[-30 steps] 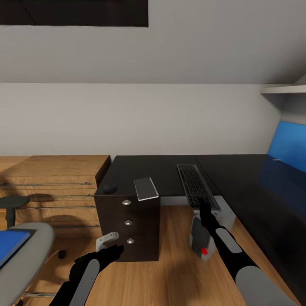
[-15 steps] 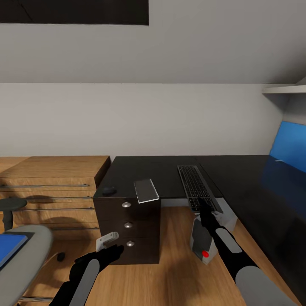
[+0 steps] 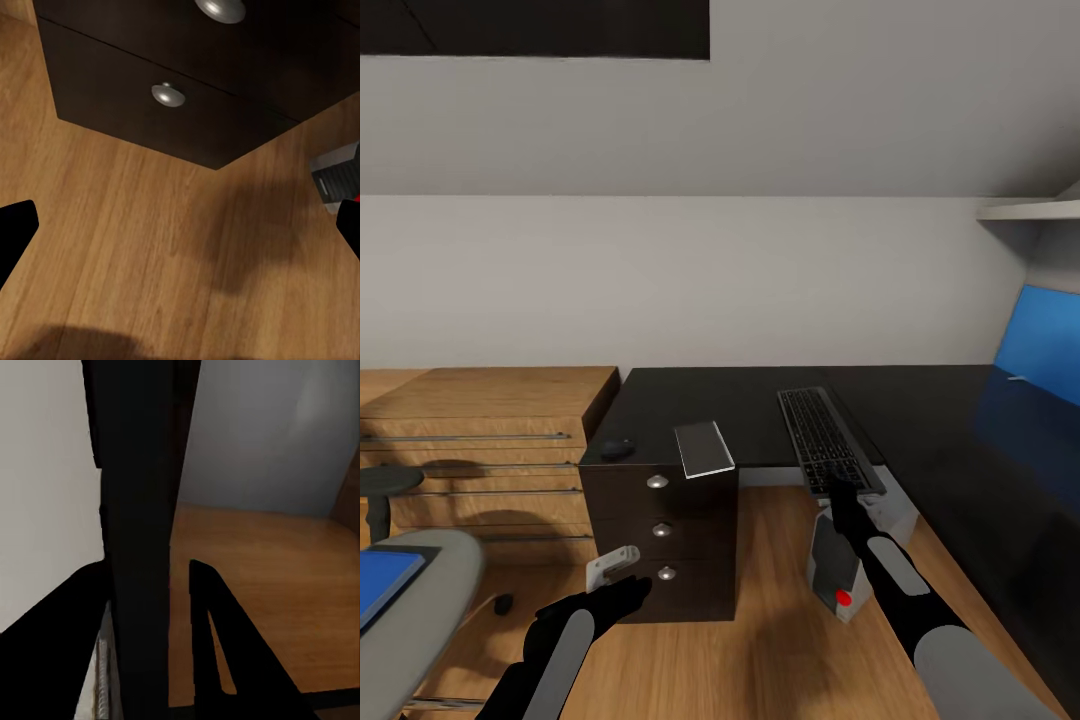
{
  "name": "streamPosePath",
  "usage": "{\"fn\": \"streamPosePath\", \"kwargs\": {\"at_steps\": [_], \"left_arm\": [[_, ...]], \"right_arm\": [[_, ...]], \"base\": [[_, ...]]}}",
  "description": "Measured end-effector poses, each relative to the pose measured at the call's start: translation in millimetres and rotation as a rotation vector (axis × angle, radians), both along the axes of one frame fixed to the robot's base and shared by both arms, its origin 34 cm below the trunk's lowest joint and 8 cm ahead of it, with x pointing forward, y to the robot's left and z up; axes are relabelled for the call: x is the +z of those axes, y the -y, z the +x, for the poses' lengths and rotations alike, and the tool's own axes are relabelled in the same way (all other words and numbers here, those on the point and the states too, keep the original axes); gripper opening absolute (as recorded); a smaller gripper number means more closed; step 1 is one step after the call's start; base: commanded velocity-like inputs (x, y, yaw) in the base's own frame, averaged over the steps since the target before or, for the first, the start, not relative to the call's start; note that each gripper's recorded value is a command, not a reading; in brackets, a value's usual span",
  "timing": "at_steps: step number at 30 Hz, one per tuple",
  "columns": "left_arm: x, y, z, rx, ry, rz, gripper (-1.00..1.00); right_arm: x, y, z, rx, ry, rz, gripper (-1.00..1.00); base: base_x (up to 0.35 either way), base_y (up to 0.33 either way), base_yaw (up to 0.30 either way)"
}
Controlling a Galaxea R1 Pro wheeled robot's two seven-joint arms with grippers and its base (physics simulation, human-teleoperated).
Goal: In the bedroom, organize the workspace by keeping the computer under the desk, ensuring the monitor is on the desk, placing the keyboard on the desk next to the monitor, placing the mouse on the desk next to the keyboard, moving the folder from the swivel chair onto the desk next to the mouse, stacking the notebook on top of the folder with the pen on top of the notebook, and positioning the swivel chair next to the desk.
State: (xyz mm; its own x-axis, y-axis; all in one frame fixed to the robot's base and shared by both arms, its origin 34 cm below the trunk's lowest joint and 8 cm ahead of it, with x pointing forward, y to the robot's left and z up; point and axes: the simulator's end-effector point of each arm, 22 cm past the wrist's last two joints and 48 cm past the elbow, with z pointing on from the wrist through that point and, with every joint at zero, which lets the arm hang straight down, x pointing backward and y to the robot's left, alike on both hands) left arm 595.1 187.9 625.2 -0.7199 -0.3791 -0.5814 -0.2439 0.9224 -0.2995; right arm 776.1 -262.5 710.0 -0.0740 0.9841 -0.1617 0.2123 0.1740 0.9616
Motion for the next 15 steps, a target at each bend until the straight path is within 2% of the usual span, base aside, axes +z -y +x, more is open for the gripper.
{"fn": "streamPosePath", "kwargs": {"at_steps": [9, 15], "left_arm": [[-1.0, -0.2, -0.6, 0.001, -0.004, 0.000, 1.00], [10.9, -0.5, 1.2, 0.002, -0.004, 0.001, 1.00]], "right_arm": [[-0.3, 0.6, 0.0, -0.002, -0.001, 0.000, -1.00], [11.8, 0.6, 1.9, -0.002, -0.001, 0.001, -1.00]], "base": [[0.000, 0.000, 0.000], [0.000, 0.000, 0.000]]}}
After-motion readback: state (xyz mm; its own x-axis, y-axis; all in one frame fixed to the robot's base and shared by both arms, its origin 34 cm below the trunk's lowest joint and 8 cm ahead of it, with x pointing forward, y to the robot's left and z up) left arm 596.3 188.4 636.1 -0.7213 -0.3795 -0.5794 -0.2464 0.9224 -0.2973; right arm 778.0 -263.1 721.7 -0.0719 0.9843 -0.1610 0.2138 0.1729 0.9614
